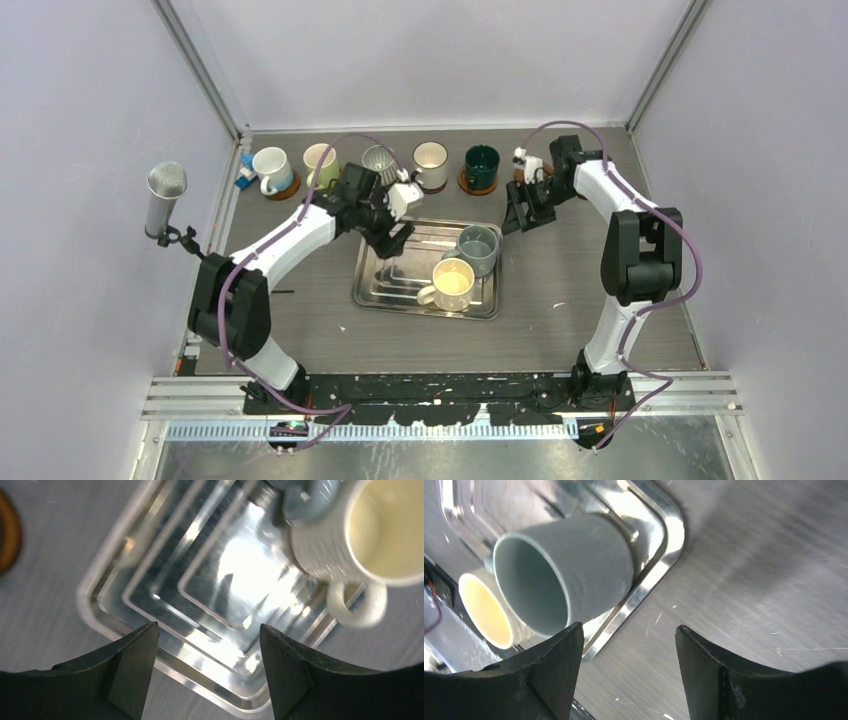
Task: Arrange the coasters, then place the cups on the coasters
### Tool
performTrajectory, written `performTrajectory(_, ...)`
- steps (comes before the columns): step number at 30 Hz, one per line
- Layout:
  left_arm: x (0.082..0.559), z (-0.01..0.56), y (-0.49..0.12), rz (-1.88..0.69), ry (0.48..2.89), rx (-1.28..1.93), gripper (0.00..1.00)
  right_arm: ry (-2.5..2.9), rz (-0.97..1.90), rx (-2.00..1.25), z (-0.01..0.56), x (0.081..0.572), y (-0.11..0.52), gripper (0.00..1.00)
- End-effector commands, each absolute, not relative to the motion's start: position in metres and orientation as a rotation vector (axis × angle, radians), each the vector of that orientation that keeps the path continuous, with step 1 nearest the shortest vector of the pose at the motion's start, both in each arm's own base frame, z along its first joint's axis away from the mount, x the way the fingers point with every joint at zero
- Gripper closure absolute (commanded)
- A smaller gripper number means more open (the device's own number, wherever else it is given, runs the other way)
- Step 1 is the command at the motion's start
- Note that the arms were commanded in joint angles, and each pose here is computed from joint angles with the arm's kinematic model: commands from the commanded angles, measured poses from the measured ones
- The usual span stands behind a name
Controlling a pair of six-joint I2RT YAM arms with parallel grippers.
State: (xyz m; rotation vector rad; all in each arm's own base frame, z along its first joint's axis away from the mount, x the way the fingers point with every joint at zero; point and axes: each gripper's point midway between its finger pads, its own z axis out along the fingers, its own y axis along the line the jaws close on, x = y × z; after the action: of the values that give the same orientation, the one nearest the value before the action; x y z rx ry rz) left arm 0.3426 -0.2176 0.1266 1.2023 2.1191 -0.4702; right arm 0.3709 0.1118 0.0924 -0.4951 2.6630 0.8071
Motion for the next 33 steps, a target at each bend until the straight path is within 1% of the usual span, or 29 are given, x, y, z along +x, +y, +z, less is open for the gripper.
performTrajectory(1, 0.309, 0.129, -0.218, -0.522, 1.986, 1.427, 0.25, 2.626, 0.807, -0.712, 0.106, 0.335, 0.112, 0.29)
performTrajectory(7, 0.318, 0.116, -0.228, -0.567, 2.030, 1.328, 0.29, 2.606, 0.836, -0.884, 0.101, 0.301, 0.127, 0.30)
performTrajectory(12, 0.339, 0.111, -0.236, -0.549, 2.029, 1.275, 0.34, 2.599, 0.835, -0.928, 0.093, 0.296, 0.143, 0.32)
performTrajectory(16, 0.348, 0.109, -0.240, -0.541, 2.017, 1.263, 0.38, 2.579, 0.829, -0.872, 0.091, 0.313, 0.156, 0.35)
performTrajectory(20, 0.347, 0.108, -0.239, -0.536, 2.016, 1.264, 0.40, 2.551, 0.845, -0.846, 0.091, 0.334, 0.173, 0.38)
performTrajectory(27, 0.341, 0.108, -0.234, -0.520, 2.013, 1.256, 0.43, 2.470, 0.848, -0.918, 0.087, 0.365, 0.199, 0.43)
performTrajectory(33, 0.343, 0.102, -0.238, -0.536, 1.984, 1.246, 0.49, 2.397, 0.869, -0.978, 0.092, 0.389, 0.221, 0.44)
